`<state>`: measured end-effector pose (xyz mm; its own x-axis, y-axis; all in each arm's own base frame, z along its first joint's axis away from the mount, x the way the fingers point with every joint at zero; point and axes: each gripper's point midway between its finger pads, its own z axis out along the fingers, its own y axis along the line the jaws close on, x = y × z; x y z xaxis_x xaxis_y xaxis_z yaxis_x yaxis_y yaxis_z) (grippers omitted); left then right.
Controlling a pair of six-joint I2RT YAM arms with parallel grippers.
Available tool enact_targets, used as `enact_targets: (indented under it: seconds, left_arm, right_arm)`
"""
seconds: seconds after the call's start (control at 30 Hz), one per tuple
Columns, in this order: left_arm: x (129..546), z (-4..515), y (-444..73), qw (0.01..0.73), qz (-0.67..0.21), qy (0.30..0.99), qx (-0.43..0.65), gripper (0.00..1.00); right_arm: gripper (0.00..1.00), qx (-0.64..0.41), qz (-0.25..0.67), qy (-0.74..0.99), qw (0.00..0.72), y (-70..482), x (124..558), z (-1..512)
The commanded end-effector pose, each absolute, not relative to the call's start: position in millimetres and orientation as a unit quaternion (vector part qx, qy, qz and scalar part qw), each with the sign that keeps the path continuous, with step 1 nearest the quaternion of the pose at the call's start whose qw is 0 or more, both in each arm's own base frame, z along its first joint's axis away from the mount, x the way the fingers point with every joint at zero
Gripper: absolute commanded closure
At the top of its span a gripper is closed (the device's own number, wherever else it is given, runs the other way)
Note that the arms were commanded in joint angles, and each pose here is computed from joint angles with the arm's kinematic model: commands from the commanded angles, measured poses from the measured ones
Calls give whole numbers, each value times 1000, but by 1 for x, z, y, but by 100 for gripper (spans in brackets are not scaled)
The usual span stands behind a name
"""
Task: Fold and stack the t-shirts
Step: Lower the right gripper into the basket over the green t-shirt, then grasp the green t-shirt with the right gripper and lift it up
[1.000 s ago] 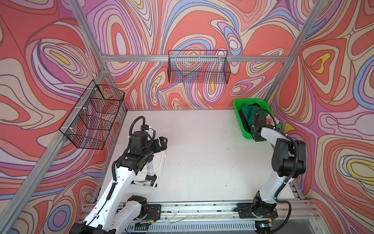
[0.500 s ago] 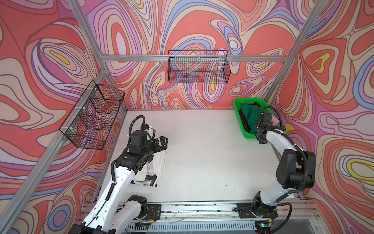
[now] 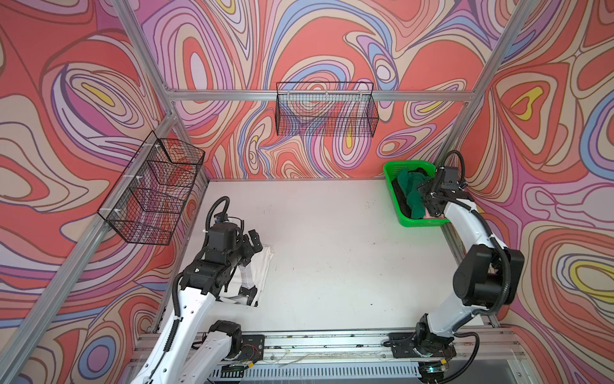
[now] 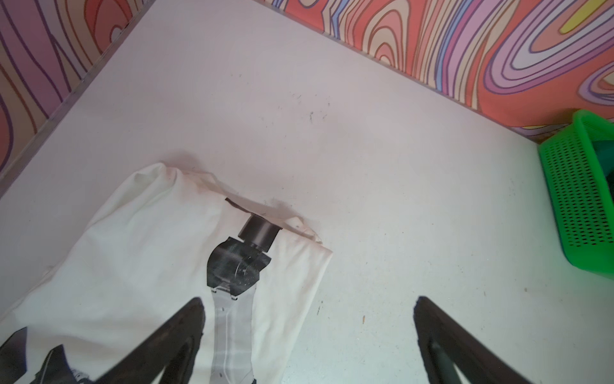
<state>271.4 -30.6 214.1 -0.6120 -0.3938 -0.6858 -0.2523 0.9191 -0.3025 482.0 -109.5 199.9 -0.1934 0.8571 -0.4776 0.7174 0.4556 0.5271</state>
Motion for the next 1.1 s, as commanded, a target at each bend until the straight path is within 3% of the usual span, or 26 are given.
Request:
enact_targets:
  seconds: [0.0, 0.27, 0.57, 0.67, 0.87, 1.07]
  left_arm:
    - [264, 205, -26, 369, -70, 906, -193, 0]
    - [268, 199, -38, 350, -97, 914, -182, 0]
    - [266, 203, -47, 351, -124, 913, -169, 0]
    - [267, 203, -49, 350, -129, 913, -166, 0]
    - [268, 202, -51, 344, -135, 915, -164, 0]
    - [269, 203, -51, 344, -140, 914, -164, 1]
  right_arm:
    - [22, 484, 77, 810, 321, -105, 491, 168]
    - [38, 460, 45, 834, 302, -119, 540, 133]
    - [55, 450, -33, 849, 276, -142, 552, 100]
    - [74, 444, -17, 852, 276, -137, 558, 97]
    - [98, 438, -1, 854, 282, -133, 563, 104]
    - [100, 436, 54, 827, 350, -119, 558, 170]
